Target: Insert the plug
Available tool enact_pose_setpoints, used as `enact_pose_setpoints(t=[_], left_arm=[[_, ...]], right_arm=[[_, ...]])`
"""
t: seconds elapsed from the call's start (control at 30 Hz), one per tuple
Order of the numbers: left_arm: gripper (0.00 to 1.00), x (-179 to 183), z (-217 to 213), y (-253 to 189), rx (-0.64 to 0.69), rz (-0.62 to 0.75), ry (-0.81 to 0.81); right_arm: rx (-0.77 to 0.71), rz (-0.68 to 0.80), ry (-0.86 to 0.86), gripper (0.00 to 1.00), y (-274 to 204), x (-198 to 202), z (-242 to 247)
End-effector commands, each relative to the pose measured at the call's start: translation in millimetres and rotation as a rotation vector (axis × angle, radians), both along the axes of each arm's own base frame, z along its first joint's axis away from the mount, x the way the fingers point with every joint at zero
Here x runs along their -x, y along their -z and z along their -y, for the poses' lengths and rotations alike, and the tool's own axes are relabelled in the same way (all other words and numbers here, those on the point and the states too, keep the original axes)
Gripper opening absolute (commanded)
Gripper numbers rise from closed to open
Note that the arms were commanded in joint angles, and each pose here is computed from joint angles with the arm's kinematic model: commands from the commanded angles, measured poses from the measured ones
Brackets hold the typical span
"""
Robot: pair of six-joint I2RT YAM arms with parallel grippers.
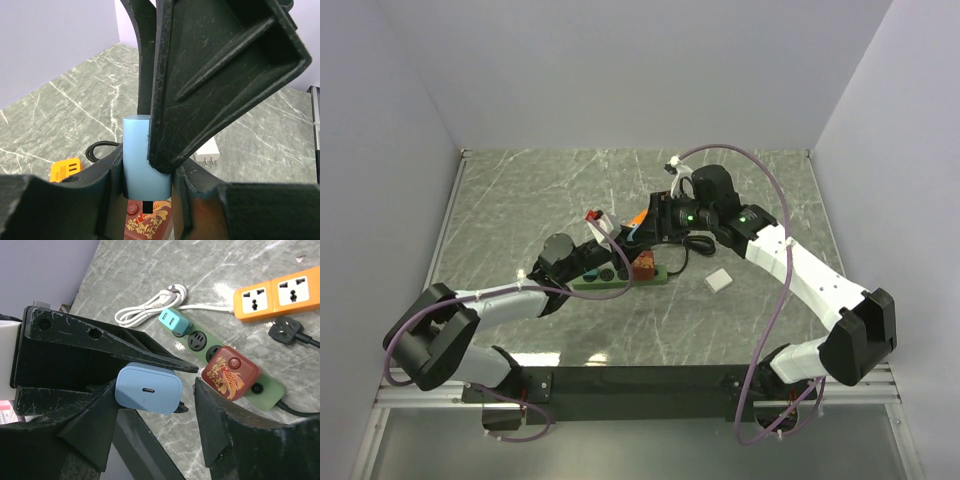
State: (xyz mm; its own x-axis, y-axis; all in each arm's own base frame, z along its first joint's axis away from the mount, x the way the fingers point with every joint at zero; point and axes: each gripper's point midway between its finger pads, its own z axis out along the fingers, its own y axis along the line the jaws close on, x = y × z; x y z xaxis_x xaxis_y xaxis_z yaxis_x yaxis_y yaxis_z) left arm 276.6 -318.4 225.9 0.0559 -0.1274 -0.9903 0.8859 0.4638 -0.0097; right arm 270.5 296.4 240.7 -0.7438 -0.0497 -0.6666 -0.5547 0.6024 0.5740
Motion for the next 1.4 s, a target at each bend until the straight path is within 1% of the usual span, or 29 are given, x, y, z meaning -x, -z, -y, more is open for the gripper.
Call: enact_pose_setpoints(t=[0.0,0.03,0.13,0.17,0.23,0.27,0.3,0.33,0.37,0.4,0.47,0.5,0.53,0.6,0.7,0.77,0.9,0.93,0.97,1.1,1.13,1.17,1.33,1.37], left_arm=[[0.0,4.8,-6.0,-30.4,0.063,0.093,-0.007],[0.0,6.1,-5.6,-30.6,0.063,0.094,-0.002],[0.0,8.6,-4.9,-29.6,0.06,0.096,0.011],[0.0,8.5,-4.4,-30.3,0.061,0.096,0.013],[0.01,8.1,-3.6,-27.4,0.056,0.084,0.015],[0.02,6.5,-3.0,-26.1,0.053,0.073,0.011],[0.15,4.7,-2.2,-22.6,0.051,0.053,0.007],[0.24,2.9,-2.2,-21.4,0.05,0.045,0.0],[0.35,0.0,-2.4,-20.7,0.048,0.036,-0.01],[0.49,-2.4,-2.1,-16.7,0.042,0.023,-0.015],[0.58,-5.0,-2.9,-14.2,0.041,0.008,-0.018],[0.71,-7.4,-4.6,-9.9,0.034,-0.005,-0.024],[0.77,-9.6,-6.9,-8.1,0.033,-0.015,-0.033],[0.81,-16.3,-17.4,2.2,0.022,-0.042,-0.053],[0.84,-21.6,-37.0,14.3,0.034,-0.1,-0.075],[0.84,-24.3,-52.7,21.8,0.043,-0.12,-0.1],[0.86,-25.9,-72.6,22.5,0.068,-0.149,-0.126],[0.86,-25.8,-75.1,22.1,0.077,-0.158,-0.13],[0.86,-27.8,-80.7,23.8,0.082,-0.17,-0.146],[0.88,-30.0,-88.5,21.8,0.089,-0.179,-0.177],[0.89,-31.3,-90.2,21.9,0.088,-0.182,-0.187],[0.89,-32.8,-92.8,21.9,0.087,-0.182,-0.195],[0.9,-36.3,-100.8,22.7,0.087,-0.195,-0.216],[0.9,-38.5,-102.5,23.6,0.088,-0.202,-0.224]], right_arm=[[-0.042,0.031,-0.023,0.66,-12.5,9.8,-1.3],[-0.049,0.034,-0.027,0.64,-13.6,10.3,-1.9],[-0.062,0.054,-0.034,0.46,-15.0,9.2,-3.5],[-0.067,0.067,-0.034,0.35,-16.3,7.5,-4.3],[-0.063,0.089,-0.036,0.24,-16.3,4.8,-4.5],[-0.064,0.104,-0.036,0.13,-17.7,2.8,-5.0],[-0.057,0.118,-0.03,0.09,-17.4,-0.6,-4.3],[-0.056,0.129,-0.032,0.05,-18.6,-2.2,-4.7],[-0.053,0.146,-0.03,0.01,-21.0,-6.0,-5.5],[-0.039,0.175,-0.031,0.0,-22.3,-10.2,-5.4],[-0.003,0.229,0.019,0.0,-28.5,-28.0,-0.8],[0.022,0.263,0.027,0.0,-29.8,-36.1,1.7],[0.039,0.287,0.052,0.0,-33.3,-44.9,4.8],[0.062,0.347,0.062,0.0,-41.3,-61.8,7.8],[0.119,0.423,0.09,0.0,-44.2,-87.9,12.4],[0.191,0.433,0.101,0.0,-30.5,-105.9,13.0],[0.322,0.474,0.007,0.0,3.6,-130.8,7.1],[0.327,0.489,-0.014,0.0,3.4,-135.8,3.0],[0.355,0.463,-0.045,0.0,23.5,-140.5,-0.8],[0.406,0.472,-0.114,0.0,47.7,-156.8,-10.1],[0.409,0.481,-0.117,0.0,47.3,-161.6,-11.7],[0.428,0.464,-0.13,0.0,61.2,-164.6,-12.8],[0.451,0.457,-0.211,0.0,84.7,-169.5,-20.8],[0.465,0.433,-0.231,0.0,97.6,-168.7,-20.8]])
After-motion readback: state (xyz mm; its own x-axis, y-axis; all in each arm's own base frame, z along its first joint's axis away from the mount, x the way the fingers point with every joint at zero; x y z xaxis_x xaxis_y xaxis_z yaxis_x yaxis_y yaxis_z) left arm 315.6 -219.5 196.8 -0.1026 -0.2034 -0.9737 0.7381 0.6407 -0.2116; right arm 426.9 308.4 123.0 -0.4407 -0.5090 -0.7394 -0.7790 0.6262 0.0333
